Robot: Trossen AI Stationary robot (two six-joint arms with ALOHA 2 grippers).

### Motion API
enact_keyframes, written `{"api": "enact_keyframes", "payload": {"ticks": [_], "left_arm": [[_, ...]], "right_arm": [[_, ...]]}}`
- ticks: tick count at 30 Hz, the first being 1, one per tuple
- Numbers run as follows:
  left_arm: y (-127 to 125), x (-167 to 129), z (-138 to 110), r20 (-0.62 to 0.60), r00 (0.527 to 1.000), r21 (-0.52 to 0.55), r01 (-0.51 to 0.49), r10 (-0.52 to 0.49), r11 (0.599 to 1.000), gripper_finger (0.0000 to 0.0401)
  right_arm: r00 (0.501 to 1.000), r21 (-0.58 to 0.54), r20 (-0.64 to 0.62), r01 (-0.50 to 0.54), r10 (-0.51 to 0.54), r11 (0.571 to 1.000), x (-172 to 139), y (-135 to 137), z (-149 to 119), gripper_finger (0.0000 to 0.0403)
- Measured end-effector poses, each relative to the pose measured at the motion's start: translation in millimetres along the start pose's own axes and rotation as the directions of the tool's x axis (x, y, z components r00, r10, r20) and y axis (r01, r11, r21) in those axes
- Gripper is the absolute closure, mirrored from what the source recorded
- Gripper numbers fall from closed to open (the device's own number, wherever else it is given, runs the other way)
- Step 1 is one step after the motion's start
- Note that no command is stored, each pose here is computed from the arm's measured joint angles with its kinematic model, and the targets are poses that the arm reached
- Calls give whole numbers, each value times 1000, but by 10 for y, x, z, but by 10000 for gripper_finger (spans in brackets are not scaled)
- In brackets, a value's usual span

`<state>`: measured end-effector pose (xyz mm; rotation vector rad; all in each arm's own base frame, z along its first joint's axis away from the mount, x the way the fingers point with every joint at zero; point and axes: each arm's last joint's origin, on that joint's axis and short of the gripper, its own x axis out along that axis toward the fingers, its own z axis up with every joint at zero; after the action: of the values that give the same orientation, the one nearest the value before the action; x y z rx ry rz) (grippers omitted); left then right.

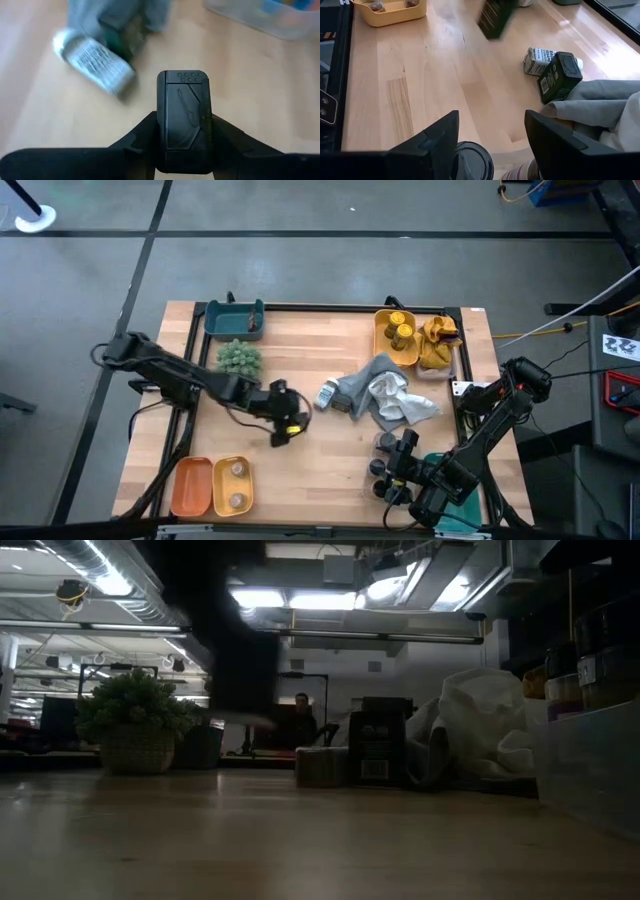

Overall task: Sort spices by type
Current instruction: Put the black seasoning can into the orange bin

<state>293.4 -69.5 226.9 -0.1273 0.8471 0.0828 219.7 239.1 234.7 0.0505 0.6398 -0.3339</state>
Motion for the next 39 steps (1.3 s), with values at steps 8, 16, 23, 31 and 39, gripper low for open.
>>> {"api": "enact_keyframes", "payload": {"ticks": [8,16,23,31,39], "left_arm": [[-284,-809,-296,-164,971,-185,145,-176,972,286],[-542,-1299,-719,-375,869,-402,160,-321,902,286],[-719,-1470,-967,-474,812,-487,80,-340,870,286],[-878,-1603,-1203,-449,849,-534,-5,-279,845,286],[-1025,-1585,-1499,-543,826,-526,-195,-150,828,286]], "right_arm": [[1000,5,5,-2,2,1000,0,4,4,175],[1000,20,22,-6,6,1000,0,17,16,175],[997,68,76,-19,14,998,-3,53,55,175],[987,159,159,-19,-7,987,89,59,198,175],[989,126,144,-57,39,990,264,28,378,175]]}}
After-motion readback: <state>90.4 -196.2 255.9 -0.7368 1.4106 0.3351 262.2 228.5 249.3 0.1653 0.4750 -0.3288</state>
